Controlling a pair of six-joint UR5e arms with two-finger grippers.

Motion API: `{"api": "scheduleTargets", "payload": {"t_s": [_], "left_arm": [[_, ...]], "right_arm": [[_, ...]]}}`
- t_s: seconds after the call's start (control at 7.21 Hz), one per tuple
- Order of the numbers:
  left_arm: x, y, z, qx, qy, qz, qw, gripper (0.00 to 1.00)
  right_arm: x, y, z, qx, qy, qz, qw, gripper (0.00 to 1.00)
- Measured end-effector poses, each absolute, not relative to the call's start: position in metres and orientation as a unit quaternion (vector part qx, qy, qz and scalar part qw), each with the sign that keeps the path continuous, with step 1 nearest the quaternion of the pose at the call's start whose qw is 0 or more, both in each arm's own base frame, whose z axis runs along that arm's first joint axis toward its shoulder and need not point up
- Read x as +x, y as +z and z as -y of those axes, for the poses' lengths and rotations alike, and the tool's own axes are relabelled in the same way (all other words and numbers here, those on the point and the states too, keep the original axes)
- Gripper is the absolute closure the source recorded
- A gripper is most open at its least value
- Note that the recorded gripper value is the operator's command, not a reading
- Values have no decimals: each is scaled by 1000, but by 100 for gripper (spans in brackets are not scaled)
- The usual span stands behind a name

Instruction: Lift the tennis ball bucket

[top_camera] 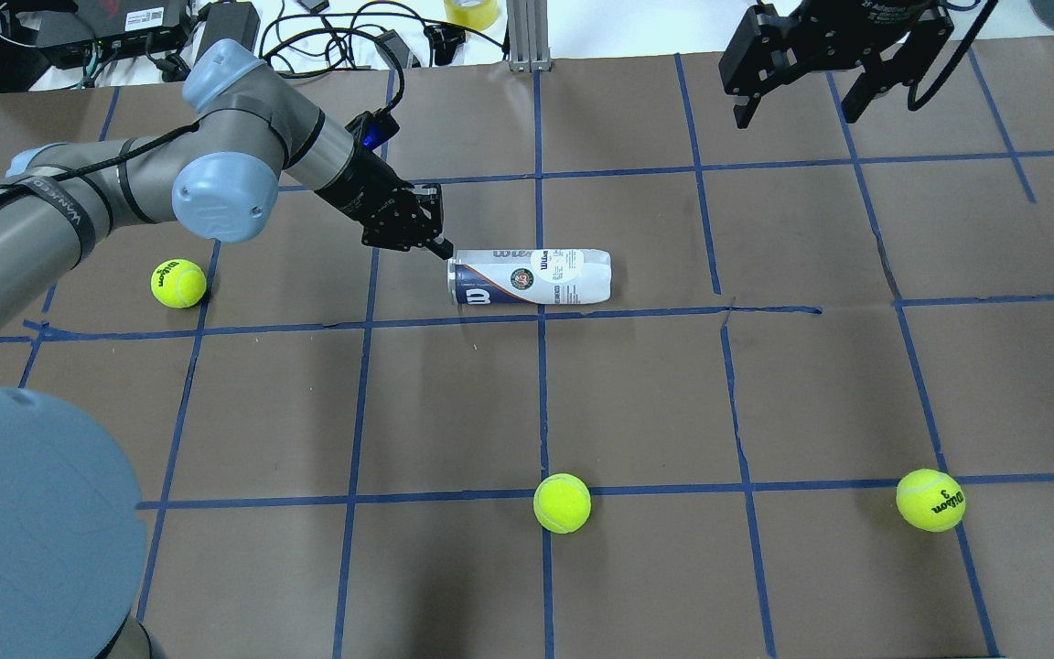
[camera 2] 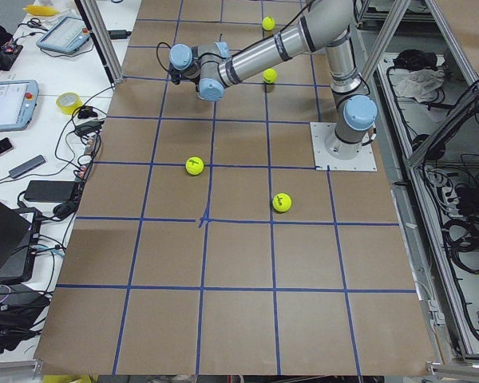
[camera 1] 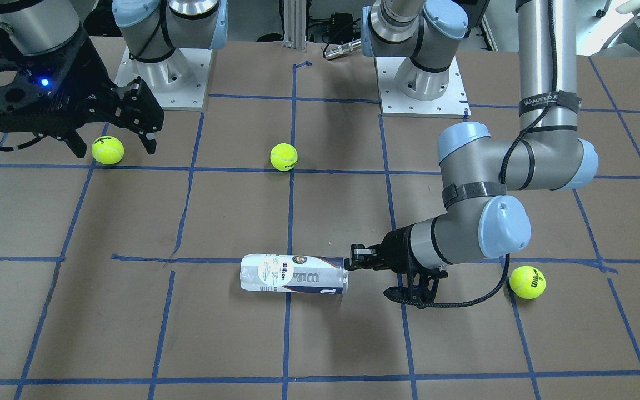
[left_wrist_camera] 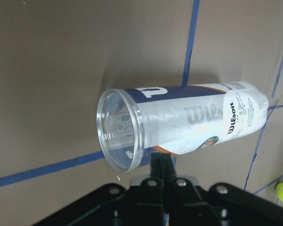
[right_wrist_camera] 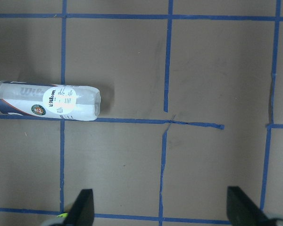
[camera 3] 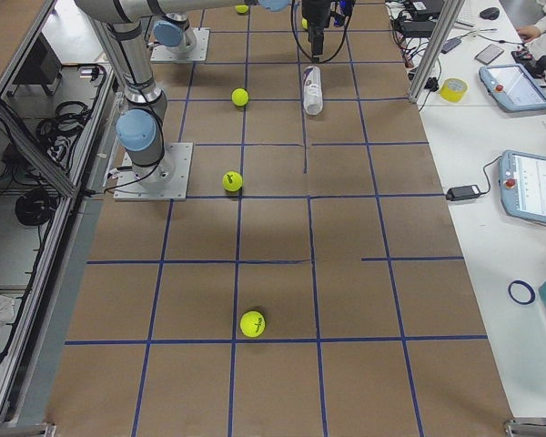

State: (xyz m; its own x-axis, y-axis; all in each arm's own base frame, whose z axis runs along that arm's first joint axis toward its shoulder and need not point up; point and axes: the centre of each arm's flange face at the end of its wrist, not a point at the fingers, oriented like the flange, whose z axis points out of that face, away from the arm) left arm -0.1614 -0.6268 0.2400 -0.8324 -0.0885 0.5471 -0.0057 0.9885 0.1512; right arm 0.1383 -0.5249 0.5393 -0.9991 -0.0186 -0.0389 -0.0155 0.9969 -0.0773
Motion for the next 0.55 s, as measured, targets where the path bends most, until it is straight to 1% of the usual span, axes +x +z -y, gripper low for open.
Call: {"api": "scheduleTargets", "payload": {"t_s": [0.28,0.55], "left_arm": [[-154,226,633,34,-78,953,291,1],[-156,203,636,45,-96,944,313,1]], "right_arm": [[137,532,497,33,-30,-999,15,0],[137,526,485,45,-27,-998,17,0]]}}
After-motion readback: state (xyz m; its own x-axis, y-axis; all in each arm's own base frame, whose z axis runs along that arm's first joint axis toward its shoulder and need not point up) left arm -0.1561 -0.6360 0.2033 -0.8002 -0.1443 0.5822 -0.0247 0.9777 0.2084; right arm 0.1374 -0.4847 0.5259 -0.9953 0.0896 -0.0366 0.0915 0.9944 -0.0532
